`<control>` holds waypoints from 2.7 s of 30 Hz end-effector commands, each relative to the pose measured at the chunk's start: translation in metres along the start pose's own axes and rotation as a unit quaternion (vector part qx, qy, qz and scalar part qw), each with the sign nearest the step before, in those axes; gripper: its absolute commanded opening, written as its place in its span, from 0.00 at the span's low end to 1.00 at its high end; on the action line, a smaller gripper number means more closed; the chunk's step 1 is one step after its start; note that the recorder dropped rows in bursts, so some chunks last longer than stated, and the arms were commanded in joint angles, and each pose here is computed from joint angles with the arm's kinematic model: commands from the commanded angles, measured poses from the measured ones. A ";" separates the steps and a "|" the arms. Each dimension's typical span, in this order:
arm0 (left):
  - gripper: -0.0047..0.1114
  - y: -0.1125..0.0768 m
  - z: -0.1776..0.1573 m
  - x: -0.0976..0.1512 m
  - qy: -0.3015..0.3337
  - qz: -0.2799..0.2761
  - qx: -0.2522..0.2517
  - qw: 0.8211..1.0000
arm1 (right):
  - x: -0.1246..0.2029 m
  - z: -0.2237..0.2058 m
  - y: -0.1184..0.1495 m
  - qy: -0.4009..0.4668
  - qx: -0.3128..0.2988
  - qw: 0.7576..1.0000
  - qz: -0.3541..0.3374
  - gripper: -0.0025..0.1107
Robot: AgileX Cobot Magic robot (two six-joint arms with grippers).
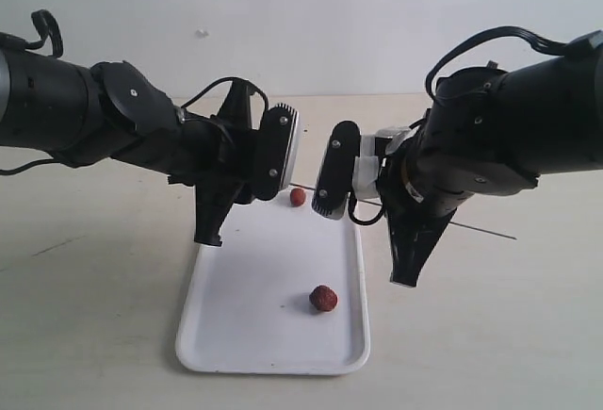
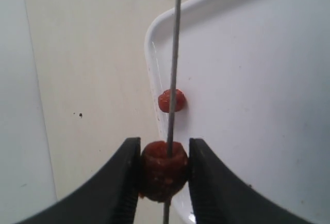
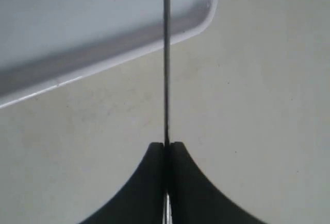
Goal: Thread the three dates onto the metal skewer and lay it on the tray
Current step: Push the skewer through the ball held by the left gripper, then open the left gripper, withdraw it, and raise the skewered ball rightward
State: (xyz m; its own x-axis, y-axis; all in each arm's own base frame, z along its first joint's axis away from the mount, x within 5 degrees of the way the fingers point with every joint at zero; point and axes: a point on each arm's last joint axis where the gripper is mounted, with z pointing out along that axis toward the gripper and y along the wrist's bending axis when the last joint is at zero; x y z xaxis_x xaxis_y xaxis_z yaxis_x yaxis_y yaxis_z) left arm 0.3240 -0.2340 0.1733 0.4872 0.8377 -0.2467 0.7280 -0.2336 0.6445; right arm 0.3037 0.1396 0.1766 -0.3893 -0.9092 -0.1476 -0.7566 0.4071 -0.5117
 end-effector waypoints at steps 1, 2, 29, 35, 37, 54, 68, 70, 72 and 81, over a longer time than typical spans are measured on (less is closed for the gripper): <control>0.32 0.000 -0.002 -0.003 -0.005 -0.003 0.001 1.000 | -0.008 -0.001 -0.002 -0.038 0.005 0.999 0.003 0.02; 0.32 0.000 -0.002 -0.003 -0.005 -0.003 0.001 1.000 | -0.009 -0.001 -0.003 -0.041 0.005 0.999 0.003 0.02; 0.32 0.003 -0.002 -0.002 0.002 -0.003 -0.012 1.000 | -0.027 0.018 -0.003 -0.071 -0.002 0.997 0.025 0.02; 0.48 0.002 -0.002 -0.002 0.002 -0.003 -0.011 1.000 | -0.027 0.018 -0.003 -0.071 -0.002 0.997 0.028 0.02; 0.52 0.003 -0.002 -0.002 0.002 -0.003 -0.012 1.000 | -0.027 0.018 -0.003 -0.071 -0.002 0.997 0.028 0.02; 0.53 0.017 -0.026 -0.009 -0.006 -0.006 -0.047 0.999 | -0.028 0.017 -0.003 -0.075 -0.009 0.995 0.063 0.02; 0.53 0.020 -0.044 -0.011 -0.012 -0.014 -0.059 0.998 | -0.026 0.015 -0.009 -0.074 0.010 0.992 0.105 0.02; 0.53 0.019 -0.046 -0.009 -0.009 -0.014 -0.060 0.998 | -0.024 0.013 -0.014 -0.080 0.015 0.989 0.124 0.02; 0.53 0.021 -0.050 -0.004 -0.003 -0.018 -0.069 0.997 | -0.020 0.011 -0.020 -0.080 0.019 0.987 0.138 0.02; 0.53 0.041 -0.087 0.010 0.006 -0.057 -0.125 0.991 | -0.015 0.006 -0.030 -0.088 0.025 0.977 0.195 0.02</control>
State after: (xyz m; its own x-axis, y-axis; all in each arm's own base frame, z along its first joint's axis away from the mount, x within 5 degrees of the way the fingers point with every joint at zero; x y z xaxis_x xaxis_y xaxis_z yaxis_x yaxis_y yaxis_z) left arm 0.3153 -0.2023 0.2508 0.4481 0.8478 -0.2835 0.6354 -0.0789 0.7681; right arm 0.3316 0.1422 0.1829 -0.5300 -0.7297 -0.4320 -0.5773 0.6836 -0.4466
